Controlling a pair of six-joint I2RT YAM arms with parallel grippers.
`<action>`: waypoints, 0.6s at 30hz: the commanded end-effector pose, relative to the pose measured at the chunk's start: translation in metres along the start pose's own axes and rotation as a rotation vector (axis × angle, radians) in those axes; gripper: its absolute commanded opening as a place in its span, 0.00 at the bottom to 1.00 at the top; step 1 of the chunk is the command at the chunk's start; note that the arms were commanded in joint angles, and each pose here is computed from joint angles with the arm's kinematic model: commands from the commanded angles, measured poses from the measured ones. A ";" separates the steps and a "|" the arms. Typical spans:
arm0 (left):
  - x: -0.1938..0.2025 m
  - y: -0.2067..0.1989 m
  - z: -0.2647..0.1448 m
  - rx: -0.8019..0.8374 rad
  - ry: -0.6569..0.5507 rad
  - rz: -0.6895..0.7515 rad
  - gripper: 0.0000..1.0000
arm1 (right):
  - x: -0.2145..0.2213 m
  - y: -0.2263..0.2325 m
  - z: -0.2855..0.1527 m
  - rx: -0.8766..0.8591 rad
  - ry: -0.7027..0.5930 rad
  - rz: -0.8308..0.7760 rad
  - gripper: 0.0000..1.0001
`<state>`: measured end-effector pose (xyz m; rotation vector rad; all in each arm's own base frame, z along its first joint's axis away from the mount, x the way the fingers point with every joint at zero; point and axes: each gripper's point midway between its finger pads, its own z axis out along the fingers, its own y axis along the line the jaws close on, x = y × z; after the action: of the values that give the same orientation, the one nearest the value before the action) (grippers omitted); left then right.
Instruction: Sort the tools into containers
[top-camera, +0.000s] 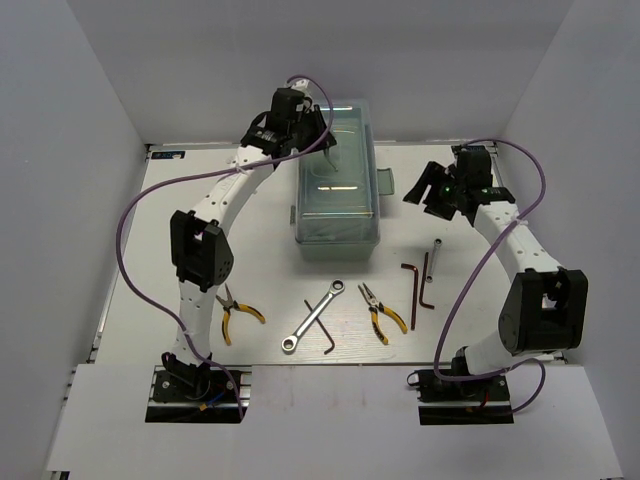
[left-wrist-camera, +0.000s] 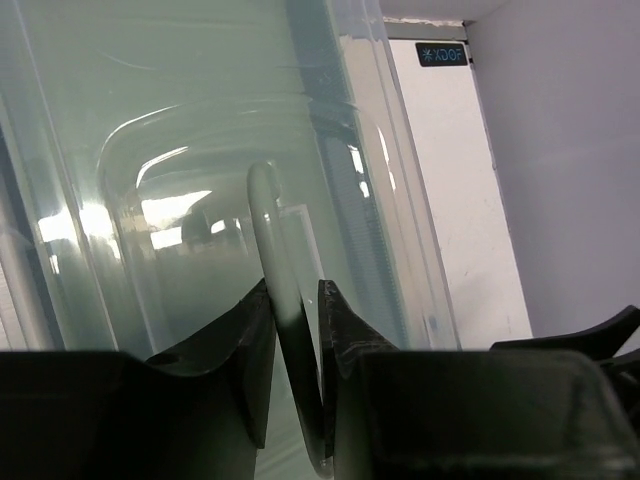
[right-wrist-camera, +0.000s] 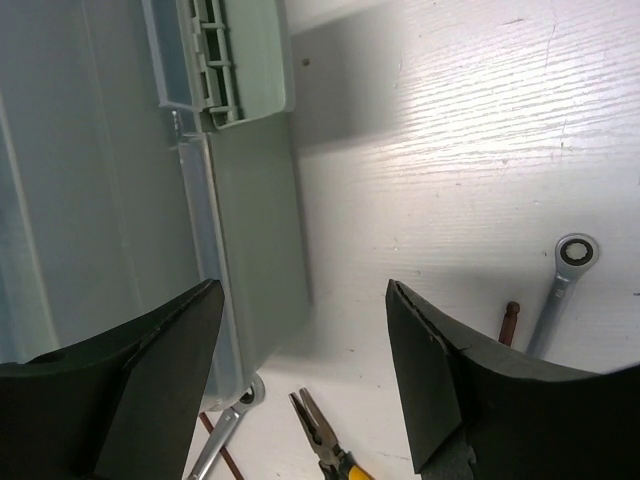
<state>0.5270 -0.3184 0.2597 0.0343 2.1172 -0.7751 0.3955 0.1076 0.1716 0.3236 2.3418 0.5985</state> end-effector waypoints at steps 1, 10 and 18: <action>-0.082 -0.064 -0.049 0.214 -0.226 0.027 0.00 | -0.009 0.007 -0.006 -0.060 -0.043 -0.004 0.72; -0.114 -0.061 -0.085 0.253 -0.311 -0.057 0.00 | -0.001 0.000 0.006 -0.117 0.011 0.063 0.74; -0.128 -0.036 -0.114 0.283 -0.353 -0.138 0.00 | 0.001 0.022 0.007 -0.284 0.043 0.064 0.72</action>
<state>0.5422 -0.2740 0.2936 -0.1625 2.0025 -0.9356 0.3962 0.1145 0.1632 0.3366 2.3194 0.8217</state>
